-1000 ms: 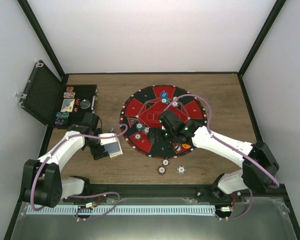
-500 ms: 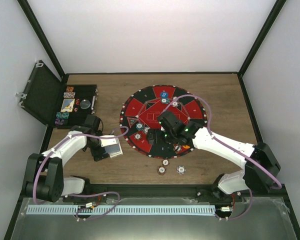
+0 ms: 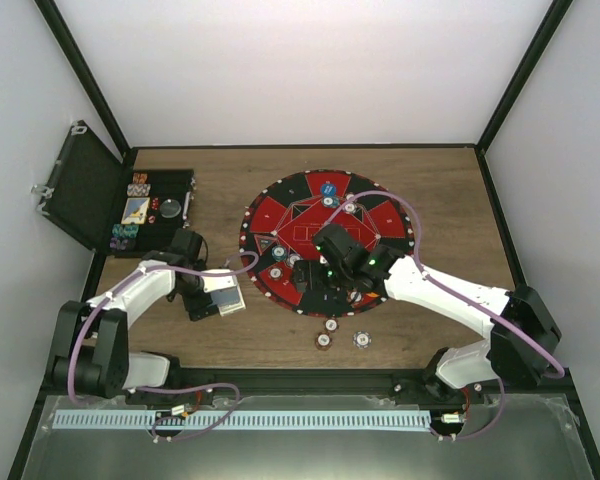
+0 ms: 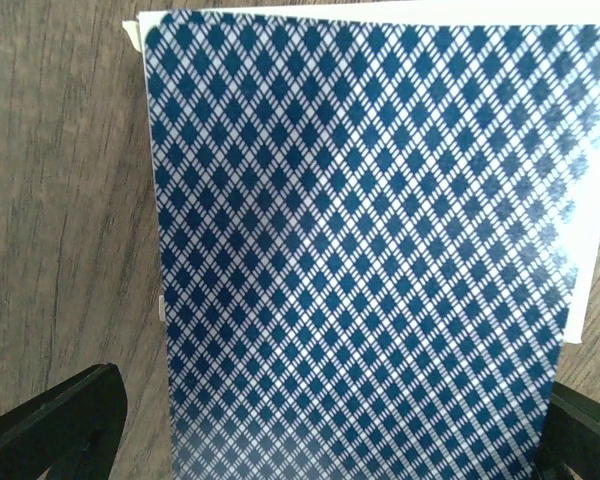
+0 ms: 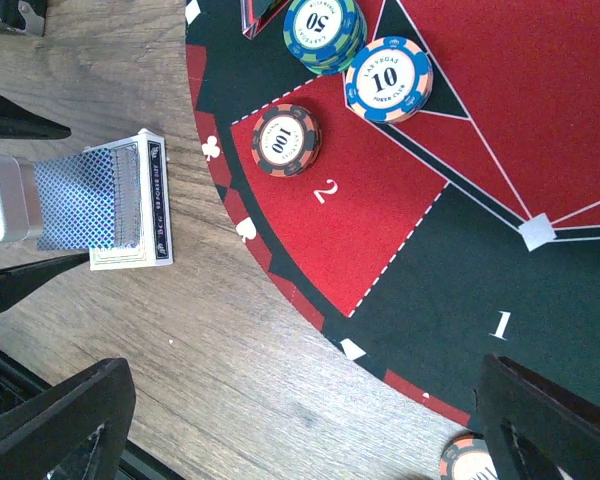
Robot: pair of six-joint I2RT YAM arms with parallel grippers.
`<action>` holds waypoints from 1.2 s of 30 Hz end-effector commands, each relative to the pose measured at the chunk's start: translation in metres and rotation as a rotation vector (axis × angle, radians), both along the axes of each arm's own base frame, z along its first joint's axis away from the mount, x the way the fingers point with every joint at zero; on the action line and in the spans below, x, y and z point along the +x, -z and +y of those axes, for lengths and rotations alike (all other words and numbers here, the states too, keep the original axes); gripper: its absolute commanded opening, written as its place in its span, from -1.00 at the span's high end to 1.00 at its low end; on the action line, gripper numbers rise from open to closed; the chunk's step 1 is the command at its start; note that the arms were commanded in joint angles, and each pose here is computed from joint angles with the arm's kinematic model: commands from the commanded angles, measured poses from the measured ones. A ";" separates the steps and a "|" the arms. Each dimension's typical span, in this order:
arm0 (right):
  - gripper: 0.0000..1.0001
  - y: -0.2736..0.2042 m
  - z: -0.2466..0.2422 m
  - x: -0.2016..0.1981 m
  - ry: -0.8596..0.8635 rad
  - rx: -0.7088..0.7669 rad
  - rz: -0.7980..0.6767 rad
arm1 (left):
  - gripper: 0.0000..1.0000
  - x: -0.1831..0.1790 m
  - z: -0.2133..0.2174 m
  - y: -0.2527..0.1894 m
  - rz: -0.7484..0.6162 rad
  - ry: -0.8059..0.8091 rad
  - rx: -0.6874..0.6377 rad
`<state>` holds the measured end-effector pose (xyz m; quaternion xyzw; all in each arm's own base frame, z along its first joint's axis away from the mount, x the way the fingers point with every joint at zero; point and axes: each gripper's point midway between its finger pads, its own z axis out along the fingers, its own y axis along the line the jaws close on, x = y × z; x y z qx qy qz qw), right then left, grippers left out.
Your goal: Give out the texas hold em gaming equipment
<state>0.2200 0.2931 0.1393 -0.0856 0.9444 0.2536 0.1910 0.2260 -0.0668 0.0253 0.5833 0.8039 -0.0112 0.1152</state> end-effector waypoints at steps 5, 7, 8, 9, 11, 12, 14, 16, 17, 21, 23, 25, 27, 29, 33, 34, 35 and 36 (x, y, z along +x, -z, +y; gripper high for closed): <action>-0.87 -0.004 0.003 -0.008 -0.016 0.032 0.009 | -1.00 -0.002 0.000 0.012 0.021 0.015 0.010; -0.85 -0.003 0.004 -0.010 -0.023 0.037 0.015 | -1.00 -0.001 -0.002 0.011 0.017 0.015 0.001; -0.84 -0.002 0.004 -0.011 -0.024 0.037 0.019 | -1.00 -0.001 -0.003 0.010 0.015 0.018 -0.004; -0.83 -0.001 0.004 -0.011 -0.024 0.039 0.020 | -1.00 -0.001 -0.003 0.010 0.012 0.019 -0.007; -0.80 -0.001 0.005 -0.012 -0.029 0.042 0.023 | -1.00 -0.001 -0.003 0.009 0.007 0.027 -0.005; -0.79 -0.001 0.005 -0.012 -0.030 0.043 0.024 | -1.00 -0.001 -0.003 0.008 0.005 0.031 -0.005; -0.77 0.000 0.006 -0.012 -0.034 0.045 0.026 | -1.00 -0.001 -0.002 0.008 0.003 0.037 0.001; -0.77 0.000 0.006 -0.013 -0.037 0.048 0.029 | -1.00 -0.001 -0.001 0.008 0.000 0.041 0.006; -0.76 0.001 0.007 -0.013 -0.039 0.050 0.031 | -0.99 -0.001 -0.002 0.008 -0.001 0.043 0.006; -0.76 0.003 0.007 -0.014 -0.045 0.051 0.037 | -0.88 0.000 -0.003 0.007 0.003 0.049 0.000; -0.76 0.004 0.007 -0.015 -0.047 0.051 0.040 | -0.79 0.000 -0.004 0.006 -0.004 0.058 -0.002; -0.76 0.005 0.008 -0.016 -0.051 0.056 0.042 | -0.69 0.001 -0.004 0.005 -0.011 0.060 -0.005; -0.76 0.005 0.008 -0.017 -0.054 0.058 0.045 | -0.58 0.002 -0.004 0.004 -0.017 0.060 -0.005; -0.76 0.006 0.009 -0.017 -0.058 0.060 0.047 | -0.50 0.002 -0.005 0.004 -0.019 0.063 -0.008; -0.76 0.010 0.011 -0.018 -0.066 0.064 0.056 | -0.31 0.000 -0.005 0.003 -0.019 0.065 -0.016; -0.76 0.012 0.011 -0.019 -0.069 0.064 0.061 | -0.28 0.000 -0.005 0.003 -0.020 0.064 -0.016; -0.76 0.013 0.012 -0.019 -0.071 0.066 0.064 | -0.24 -0.001 -0.006 0.003 -0.022 0.065 -0.018; -0.76 0.015 0.012 -0.020 -0.073 0.065 0.067 | -0.23 -0.002 -0.006 0.003 -0.023 0.065 -0.018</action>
